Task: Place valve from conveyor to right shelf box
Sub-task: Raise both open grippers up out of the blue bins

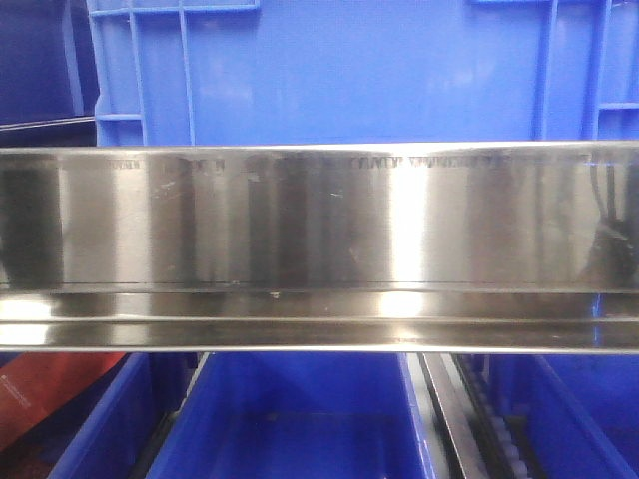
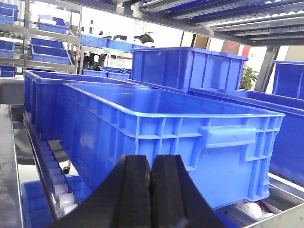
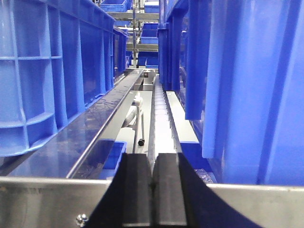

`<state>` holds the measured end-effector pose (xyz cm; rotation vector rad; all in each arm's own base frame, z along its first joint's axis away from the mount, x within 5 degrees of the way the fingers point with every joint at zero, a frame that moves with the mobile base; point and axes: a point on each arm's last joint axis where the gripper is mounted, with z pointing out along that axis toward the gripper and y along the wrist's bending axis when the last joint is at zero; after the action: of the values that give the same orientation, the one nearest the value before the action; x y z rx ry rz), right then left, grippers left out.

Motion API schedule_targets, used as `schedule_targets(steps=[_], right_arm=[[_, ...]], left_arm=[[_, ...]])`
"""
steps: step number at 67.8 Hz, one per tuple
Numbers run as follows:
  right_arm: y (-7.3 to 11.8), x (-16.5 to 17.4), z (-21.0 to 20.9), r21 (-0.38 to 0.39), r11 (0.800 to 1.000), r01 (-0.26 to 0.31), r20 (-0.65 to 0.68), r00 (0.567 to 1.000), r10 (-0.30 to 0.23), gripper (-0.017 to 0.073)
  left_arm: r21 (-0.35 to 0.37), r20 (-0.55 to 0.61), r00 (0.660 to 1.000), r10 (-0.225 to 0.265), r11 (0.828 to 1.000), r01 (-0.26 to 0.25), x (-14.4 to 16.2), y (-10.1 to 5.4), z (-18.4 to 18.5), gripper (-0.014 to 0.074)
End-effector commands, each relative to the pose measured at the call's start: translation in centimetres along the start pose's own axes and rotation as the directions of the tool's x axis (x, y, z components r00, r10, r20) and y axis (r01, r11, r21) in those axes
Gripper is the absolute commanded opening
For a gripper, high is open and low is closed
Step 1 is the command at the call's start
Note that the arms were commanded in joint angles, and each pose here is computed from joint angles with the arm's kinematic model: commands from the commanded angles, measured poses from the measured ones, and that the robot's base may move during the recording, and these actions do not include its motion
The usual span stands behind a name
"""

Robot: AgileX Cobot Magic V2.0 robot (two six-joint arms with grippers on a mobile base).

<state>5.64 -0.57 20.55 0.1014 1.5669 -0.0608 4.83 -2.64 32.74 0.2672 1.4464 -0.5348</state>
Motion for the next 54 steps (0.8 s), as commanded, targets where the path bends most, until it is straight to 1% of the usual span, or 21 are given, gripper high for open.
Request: schedule_targets(steps=[1, 25, 26, 29, 34, 41, 44, 47, 54], right_arm=[[0.0, -0.1, 0.0, 0.005, 1.000, 0.002, 0.017, 1.000, -0.002, -0.0168], [0.0, -0.1, 0.0, 0.005, 1.000, 0.002, 0.017, 1.000, -0.002, -0.0168], [0.0, -0.1, 0.0, 0.005, 1.000, 0.002, 0.017, 1.000, -0.002, -0.0168], [0.0, -0.1, 0.0, 0.005, 1.000, 0.002, 0.017, 1.000, -0.002, -0.0168], [0.0, -0.1, 0.0, 0.005, 1.000, 0.002, 0.019, 1.000, -0.002, -0.0168], [0.0, -0.1, 0.0, 0.005, 1.000, 0.002, 0.019, 1.000, -0.002, -0.0168], [0.0, -0.1, 0.0, 0.005, 1.000, 0.002, 0.019, 1.000, -0.002, -0.0168], [0.0, -0.1, 0.0, 0.005, 1.000, 0.002, 0.019, 1.000, -0.002, -0.0168], [0.0, -0.1, 0.0, 0.005, 1.000, 0.002, 0.019, 1.000, -0.002, -0.0168]], left_arm=[[0.002, 0.019, 1.000, -0.011, 1.000, 0.011, -0.1, 0.0, -0.1, -0.0111], [0.002, 0.019, 1.000, -0.011, 1.000, 0.011, -0.1, 0.0, -0.1, -0.0111], [-0.002, 0.016, 1.000, -0.016, 1.000, 0.016, -0.1, 0.0, -0.1, -0.0111], [-0.016, 0.013, 1.000, -0.012, 1.000, 0.013, 0.2, 0.1, -0.1, -0.0111], [-0.057, 0.013, 1.000, -0.003, 0.998, 0.004, 1.1, 0.5, -0.5, -0.0111], [-0.142, 0.022, 1.000, 0.010, 0.990, -0.006, 3.6, 1.2, -1.1, -0.0111], [-0.193, 0.031, 0.999, 0.032, 0.981, -0.026, 5.2, 1.7, -1.5, -0.0111], [-0.231, 0.049, 0.998, 0.042, 0.972, -0.030, 6.1, 2.0, -1.8, -0.0111], [-0.312, 0.027, 0.998, 0.050, 0.949, -0.039, 8.5, 2.8, -1.8, -0.0111]])
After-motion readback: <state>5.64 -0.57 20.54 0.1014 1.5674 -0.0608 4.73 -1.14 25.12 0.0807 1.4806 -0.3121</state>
